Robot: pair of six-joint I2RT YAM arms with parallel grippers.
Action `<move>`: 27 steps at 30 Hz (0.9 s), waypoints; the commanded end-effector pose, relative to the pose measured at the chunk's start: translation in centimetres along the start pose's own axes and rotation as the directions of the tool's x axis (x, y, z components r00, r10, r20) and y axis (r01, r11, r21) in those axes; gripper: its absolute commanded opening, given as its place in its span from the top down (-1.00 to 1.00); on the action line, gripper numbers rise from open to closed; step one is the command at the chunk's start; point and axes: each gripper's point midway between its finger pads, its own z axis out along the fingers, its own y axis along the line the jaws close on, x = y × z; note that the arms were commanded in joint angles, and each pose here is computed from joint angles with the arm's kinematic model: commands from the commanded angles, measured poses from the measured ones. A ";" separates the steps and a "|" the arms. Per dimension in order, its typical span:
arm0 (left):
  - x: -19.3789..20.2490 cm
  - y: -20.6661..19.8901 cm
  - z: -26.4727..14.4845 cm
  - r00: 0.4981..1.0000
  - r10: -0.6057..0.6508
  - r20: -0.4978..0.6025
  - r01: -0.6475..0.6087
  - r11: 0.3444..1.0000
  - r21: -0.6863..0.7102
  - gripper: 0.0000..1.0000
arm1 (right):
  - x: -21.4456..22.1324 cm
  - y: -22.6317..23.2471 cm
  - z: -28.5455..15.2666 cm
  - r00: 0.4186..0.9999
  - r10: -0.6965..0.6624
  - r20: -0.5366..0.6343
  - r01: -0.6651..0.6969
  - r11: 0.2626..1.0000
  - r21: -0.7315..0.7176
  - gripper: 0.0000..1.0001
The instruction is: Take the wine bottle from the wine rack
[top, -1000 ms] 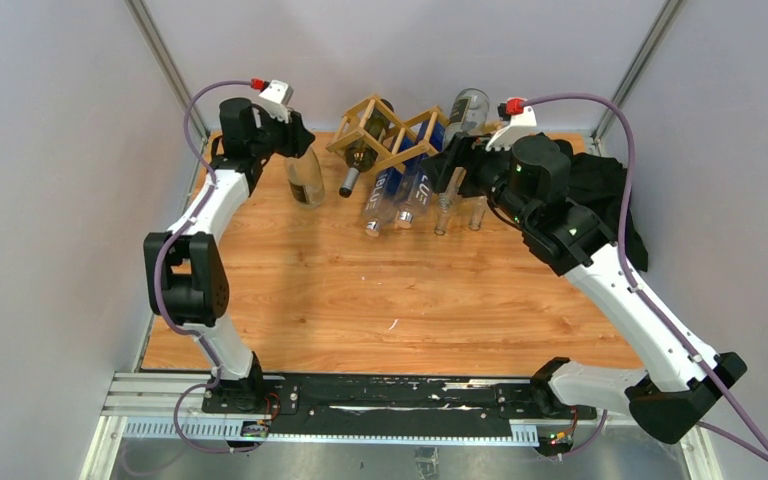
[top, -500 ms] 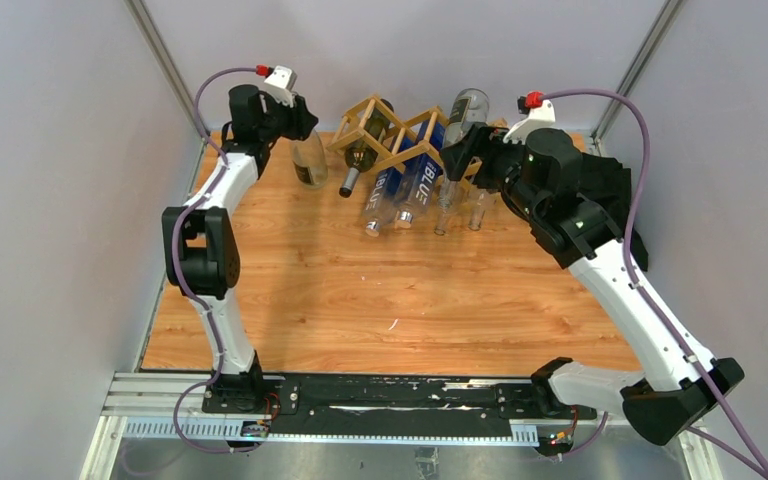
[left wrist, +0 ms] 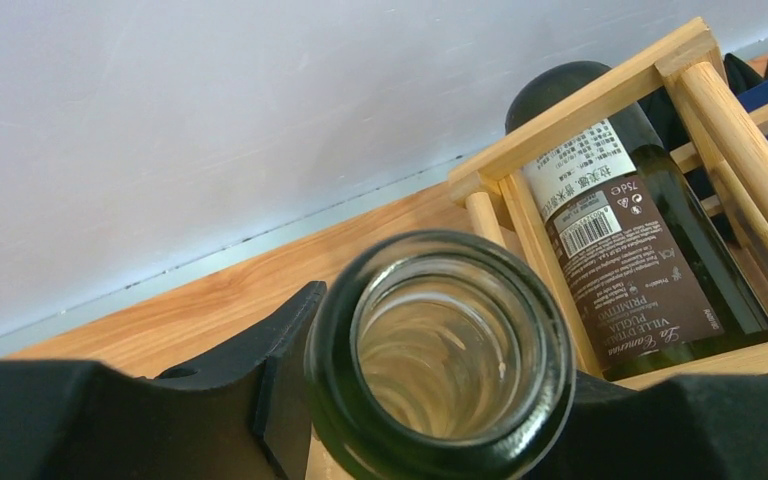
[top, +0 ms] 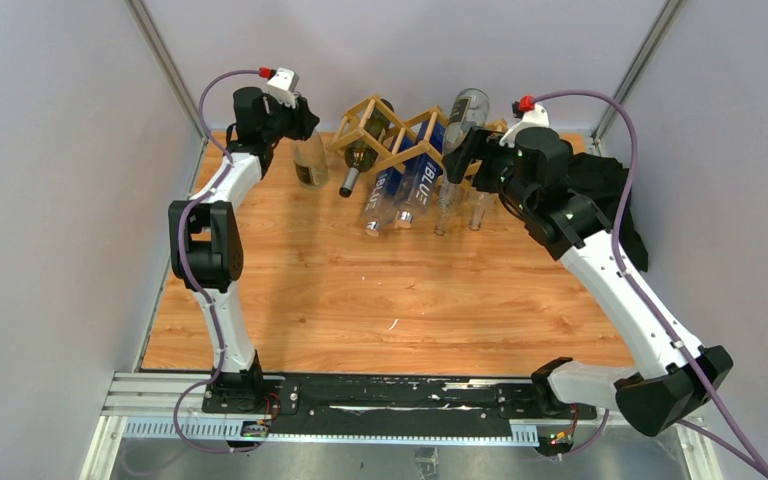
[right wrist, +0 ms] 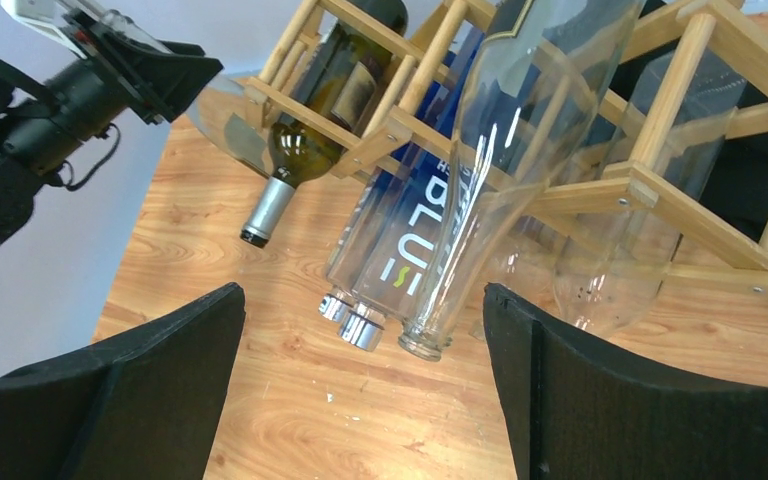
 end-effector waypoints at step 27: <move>-9.2 -1.9 -21.7 0.992 -0.008 -0.124 0.000 0.998 -0.060 -1.00 | 7.8 -4.9 8.3 0.959 0.115 -0.260 -0.035 0.956 0.293 -0.86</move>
